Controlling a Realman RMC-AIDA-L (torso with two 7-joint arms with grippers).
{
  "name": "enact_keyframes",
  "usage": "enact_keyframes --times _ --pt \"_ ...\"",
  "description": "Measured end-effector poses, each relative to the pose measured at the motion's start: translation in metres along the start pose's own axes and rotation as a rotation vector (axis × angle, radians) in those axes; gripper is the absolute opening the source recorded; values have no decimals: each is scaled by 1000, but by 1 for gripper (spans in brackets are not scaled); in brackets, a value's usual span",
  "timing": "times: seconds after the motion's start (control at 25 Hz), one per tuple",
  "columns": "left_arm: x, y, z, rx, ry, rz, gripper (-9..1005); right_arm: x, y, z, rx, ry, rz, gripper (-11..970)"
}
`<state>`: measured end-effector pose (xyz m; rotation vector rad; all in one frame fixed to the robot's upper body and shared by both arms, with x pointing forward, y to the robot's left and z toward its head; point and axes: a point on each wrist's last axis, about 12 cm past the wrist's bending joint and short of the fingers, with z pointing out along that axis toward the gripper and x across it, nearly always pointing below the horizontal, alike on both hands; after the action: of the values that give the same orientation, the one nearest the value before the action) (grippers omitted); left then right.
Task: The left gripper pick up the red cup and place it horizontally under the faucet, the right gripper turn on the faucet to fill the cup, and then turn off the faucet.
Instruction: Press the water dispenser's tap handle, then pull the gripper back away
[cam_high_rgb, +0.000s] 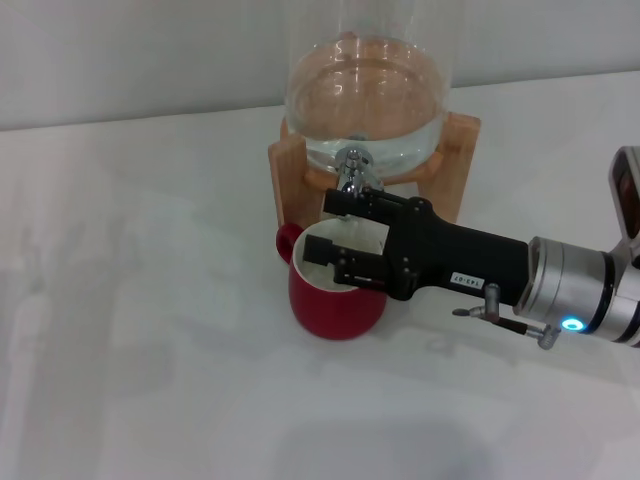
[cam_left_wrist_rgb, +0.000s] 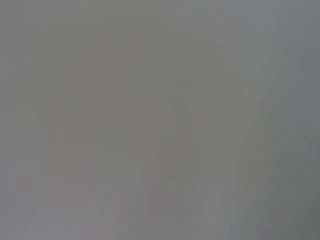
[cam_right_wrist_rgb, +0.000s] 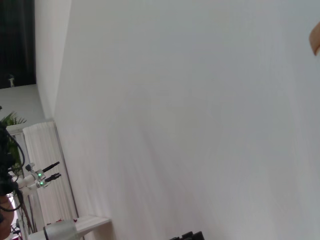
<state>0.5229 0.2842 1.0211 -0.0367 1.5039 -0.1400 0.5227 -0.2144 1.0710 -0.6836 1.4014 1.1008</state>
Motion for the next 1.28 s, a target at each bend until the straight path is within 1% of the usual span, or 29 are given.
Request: enact_keyframes --times 1.28 --pt "-1 -1 3 7 -3 1 440 -6 -9 -9 55 -24 -21 750"
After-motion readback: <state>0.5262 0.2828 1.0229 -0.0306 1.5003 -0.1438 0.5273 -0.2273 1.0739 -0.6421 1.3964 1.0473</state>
